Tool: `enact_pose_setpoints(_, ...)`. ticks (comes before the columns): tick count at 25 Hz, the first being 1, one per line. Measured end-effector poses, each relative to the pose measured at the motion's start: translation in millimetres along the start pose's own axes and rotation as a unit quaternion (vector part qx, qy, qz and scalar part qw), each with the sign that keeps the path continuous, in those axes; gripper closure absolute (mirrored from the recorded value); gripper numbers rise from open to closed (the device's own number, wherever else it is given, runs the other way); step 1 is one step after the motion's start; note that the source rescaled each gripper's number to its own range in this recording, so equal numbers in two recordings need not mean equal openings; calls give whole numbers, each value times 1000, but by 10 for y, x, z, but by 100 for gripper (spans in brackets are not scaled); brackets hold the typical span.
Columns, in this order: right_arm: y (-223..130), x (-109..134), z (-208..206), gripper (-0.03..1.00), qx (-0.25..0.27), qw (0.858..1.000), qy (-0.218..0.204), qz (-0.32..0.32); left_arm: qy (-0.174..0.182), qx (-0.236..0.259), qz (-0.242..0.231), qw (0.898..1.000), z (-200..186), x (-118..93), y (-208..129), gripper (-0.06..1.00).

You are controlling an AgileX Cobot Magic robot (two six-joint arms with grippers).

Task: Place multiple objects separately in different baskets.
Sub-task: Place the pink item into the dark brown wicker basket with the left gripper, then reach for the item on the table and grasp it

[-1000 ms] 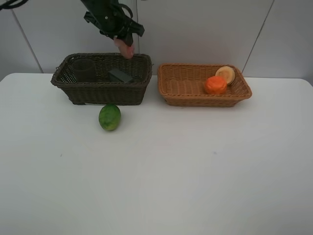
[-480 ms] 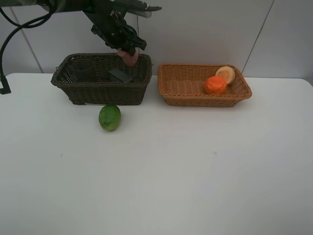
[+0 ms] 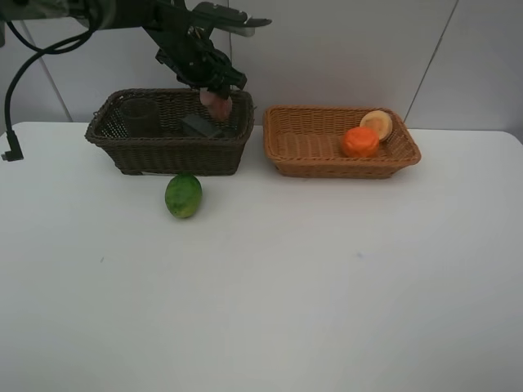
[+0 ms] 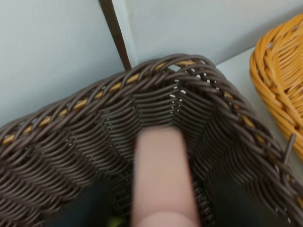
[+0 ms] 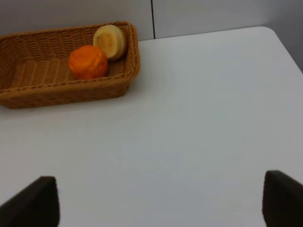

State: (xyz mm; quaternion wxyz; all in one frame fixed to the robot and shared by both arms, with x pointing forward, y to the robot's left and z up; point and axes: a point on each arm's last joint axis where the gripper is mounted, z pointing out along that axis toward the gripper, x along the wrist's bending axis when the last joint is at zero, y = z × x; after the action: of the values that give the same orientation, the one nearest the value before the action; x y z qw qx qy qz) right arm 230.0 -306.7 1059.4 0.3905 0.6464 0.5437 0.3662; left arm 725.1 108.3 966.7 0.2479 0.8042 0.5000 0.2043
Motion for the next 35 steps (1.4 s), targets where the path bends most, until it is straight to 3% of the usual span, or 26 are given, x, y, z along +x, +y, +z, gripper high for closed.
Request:
enact_pose_setpoints(2, 0, 0, 0, 2, 0, 1000, 0, 0, -1, -5, 1, 1000, -1, -15, 10, 4)
enact_pose_setpoints(5, 0, 0, 0, 2, 0, 1000, 0, 0, -1, -9, 1, 1000, -1, -15, 17, -4)
enact_pose_setpoints(16, 0, 0, 0, 2, 0, 1000, 0, 0, -1, -6, 1, 1000, -1, -15, 12, -5)
enact_pose_setpoints(22, 0, 0, 0, 2, 0, 1000, 0, 0, -3, 62, 1, 998, -43, -17, -98, -5)
enact_pose_setpoints(35, 0, 0, 0, 2, 0, 1000, 0, 0, -21, 112, -18, 993, -835, -4, 32, -5)
